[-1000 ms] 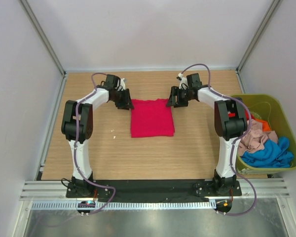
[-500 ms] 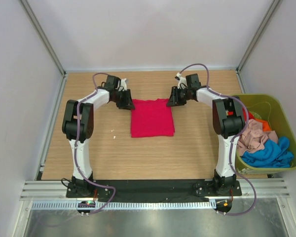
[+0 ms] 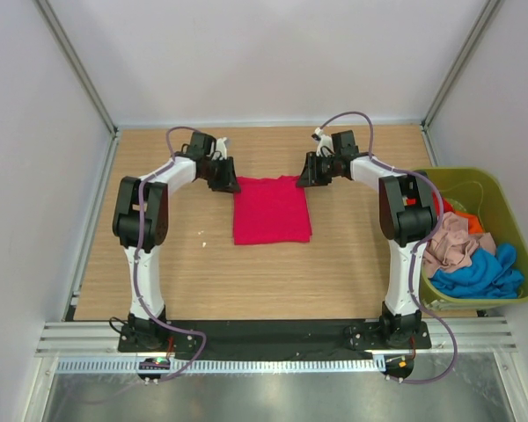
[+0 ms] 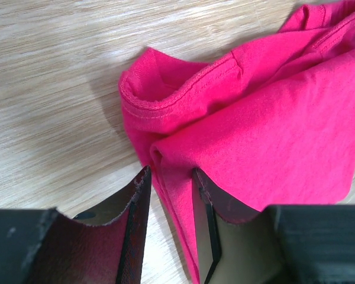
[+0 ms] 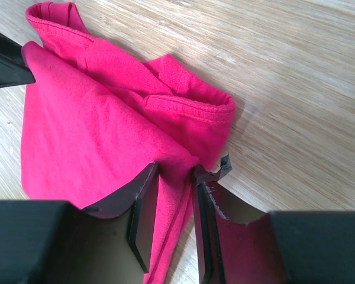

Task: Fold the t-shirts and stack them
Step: Fold the tshirt, then neatly place the folded tshirt to the corner

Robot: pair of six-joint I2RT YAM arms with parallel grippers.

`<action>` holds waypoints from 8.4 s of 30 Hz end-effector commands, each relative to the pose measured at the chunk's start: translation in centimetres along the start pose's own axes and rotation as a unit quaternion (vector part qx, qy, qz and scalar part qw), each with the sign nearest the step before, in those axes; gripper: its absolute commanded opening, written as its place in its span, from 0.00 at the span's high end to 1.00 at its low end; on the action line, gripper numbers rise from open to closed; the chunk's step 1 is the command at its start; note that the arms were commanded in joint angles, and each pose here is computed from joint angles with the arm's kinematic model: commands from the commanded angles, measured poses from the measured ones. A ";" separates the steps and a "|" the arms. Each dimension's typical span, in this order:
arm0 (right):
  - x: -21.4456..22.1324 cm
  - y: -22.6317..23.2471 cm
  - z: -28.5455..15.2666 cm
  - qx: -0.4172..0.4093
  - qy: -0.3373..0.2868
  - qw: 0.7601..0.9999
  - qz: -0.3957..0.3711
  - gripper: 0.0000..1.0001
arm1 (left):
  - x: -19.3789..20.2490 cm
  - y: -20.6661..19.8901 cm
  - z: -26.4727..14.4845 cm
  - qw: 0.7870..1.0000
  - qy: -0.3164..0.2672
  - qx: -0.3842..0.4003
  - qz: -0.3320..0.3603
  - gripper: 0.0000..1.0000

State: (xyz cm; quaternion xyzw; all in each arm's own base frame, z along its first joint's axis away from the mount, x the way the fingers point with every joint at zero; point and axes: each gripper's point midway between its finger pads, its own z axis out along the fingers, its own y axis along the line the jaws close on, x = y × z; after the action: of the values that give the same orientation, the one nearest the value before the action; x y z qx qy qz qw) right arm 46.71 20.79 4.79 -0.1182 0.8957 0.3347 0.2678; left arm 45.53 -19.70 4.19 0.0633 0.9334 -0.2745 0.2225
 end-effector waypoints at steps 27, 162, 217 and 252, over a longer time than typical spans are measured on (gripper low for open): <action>-5.0 4.8 -5.0 -0.029 -0.094 0.994 -0.057 0.99 | -6.2 -4.6 -6.9 0.991 -0.134 0.008 0.001 1.00; 1.7 3.3 -8.5 0.082 -0.111 0.983 0.120 0.26 | -10.6 24.5 -24.1 0.863 -0.209 -0.403 -0.222 0.61; 4.0 11.3 -19.0 0.068 -0.121 0.987 0.075 0.02 | -1.4 -0.8 -20.8 0.974 -0.174 -0.102 -0.106 0.79; 4.9 14.5 -29.8 0.106 -0.269 0.955 0.071 0.00 | 5.8 -19.1 -29.4 0.947 -0.255 0.175 0.084 0.00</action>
State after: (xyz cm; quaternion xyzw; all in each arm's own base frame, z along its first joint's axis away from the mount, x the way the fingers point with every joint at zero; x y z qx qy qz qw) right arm 24.95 12.02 26.49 0.0691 0.8434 0.2745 0.4567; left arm 24.47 -19.87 29.35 0.0955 0.8073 -0.4077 0.4157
